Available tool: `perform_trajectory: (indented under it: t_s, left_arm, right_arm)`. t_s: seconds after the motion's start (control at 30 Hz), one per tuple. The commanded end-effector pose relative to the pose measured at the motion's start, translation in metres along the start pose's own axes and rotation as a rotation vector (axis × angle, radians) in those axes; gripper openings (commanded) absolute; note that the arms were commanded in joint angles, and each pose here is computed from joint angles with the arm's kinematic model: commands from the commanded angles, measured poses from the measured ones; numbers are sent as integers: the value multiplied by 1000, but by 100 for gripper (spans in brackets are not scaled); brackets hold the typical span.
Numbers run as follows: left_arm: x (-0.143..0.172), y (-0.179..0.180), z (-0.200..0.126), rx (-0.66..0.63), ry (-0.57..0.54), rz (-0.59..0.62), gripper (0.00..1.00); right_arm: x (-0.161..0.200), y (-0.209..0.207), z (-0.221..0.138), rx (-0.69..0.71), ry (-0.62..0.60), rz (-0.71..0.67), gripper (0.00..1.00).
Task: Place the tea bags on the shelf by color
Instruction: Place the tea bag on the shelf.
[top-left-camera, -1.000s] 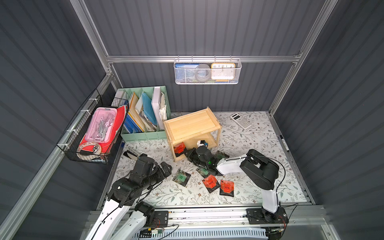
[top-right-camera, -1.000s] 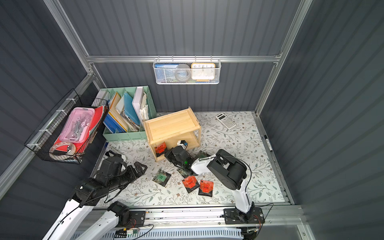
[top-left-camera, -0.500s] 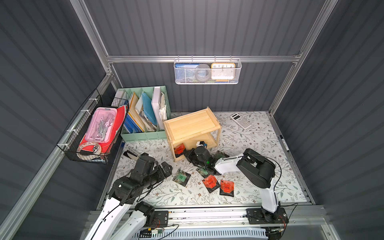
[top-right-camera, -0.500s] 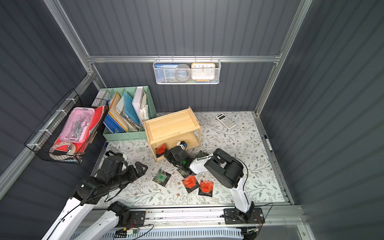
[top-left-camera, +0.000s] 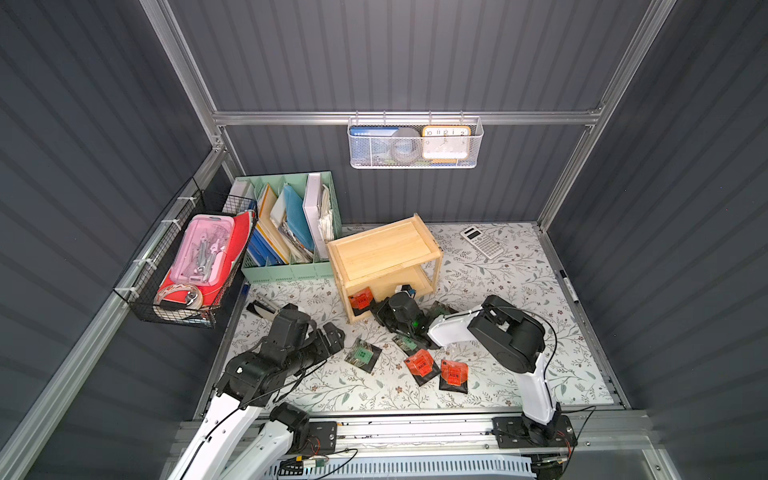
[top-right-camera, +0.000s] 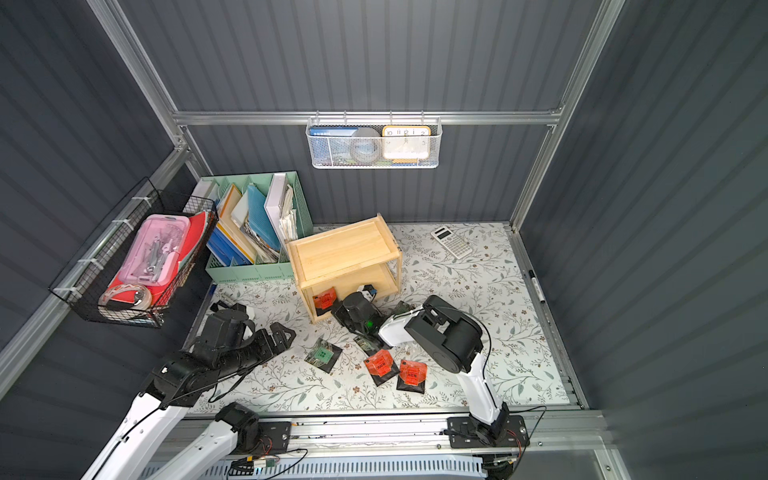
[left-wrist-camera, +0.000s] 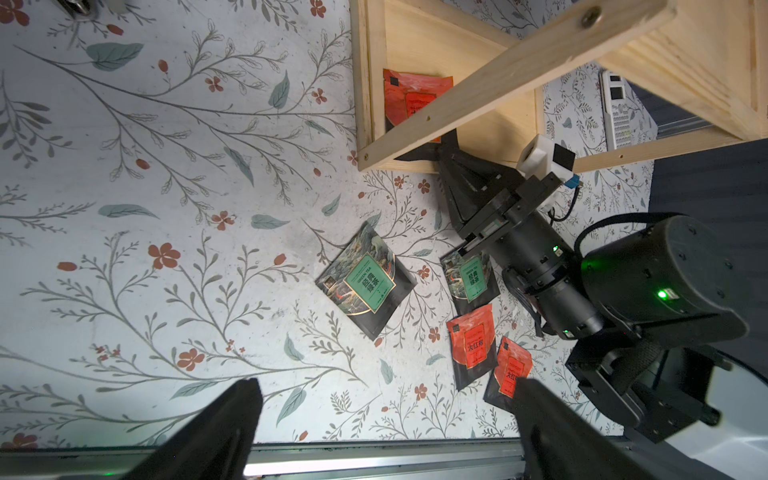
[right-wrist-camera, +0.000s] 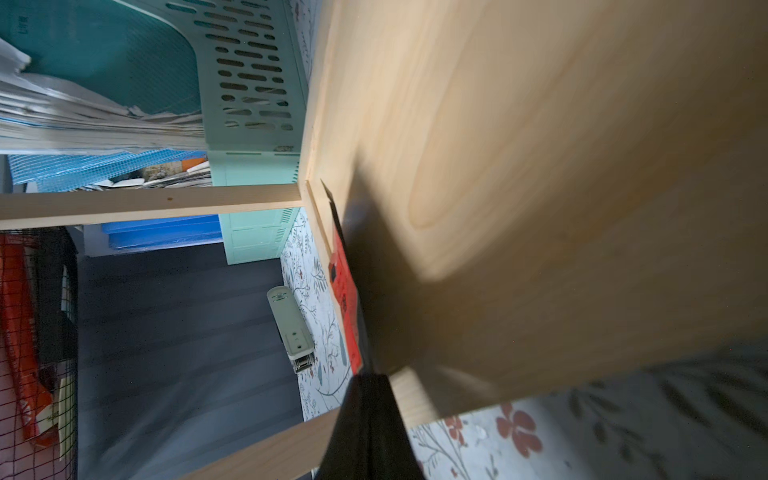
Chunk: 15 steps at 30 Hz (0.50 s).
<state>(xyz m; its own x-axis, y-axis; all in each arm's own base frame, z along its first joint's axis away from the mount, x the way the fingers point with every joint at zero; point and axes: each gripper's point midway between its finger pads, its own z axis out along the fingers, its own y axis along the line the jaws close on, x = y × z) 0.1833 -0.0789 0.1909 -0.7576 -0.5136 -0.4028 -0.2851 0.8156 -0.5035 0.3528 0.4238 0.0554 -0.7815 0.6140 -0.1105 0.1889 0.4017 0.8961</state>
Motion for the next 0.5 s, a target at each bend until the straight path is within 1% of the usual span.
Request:
perform_trajectory:
  t_s: [0.0, 0.47]
  left_arm:
    - [0, 1, -5, -13, 2, 29, 100]
    - [-1, 1, -4, -17, -2, 31, 100]
  right_arm:
    - [-1, 1, 3, 7, 6, 7, 0]
    - [3, 2, 9, 12, 51, 21, 0]
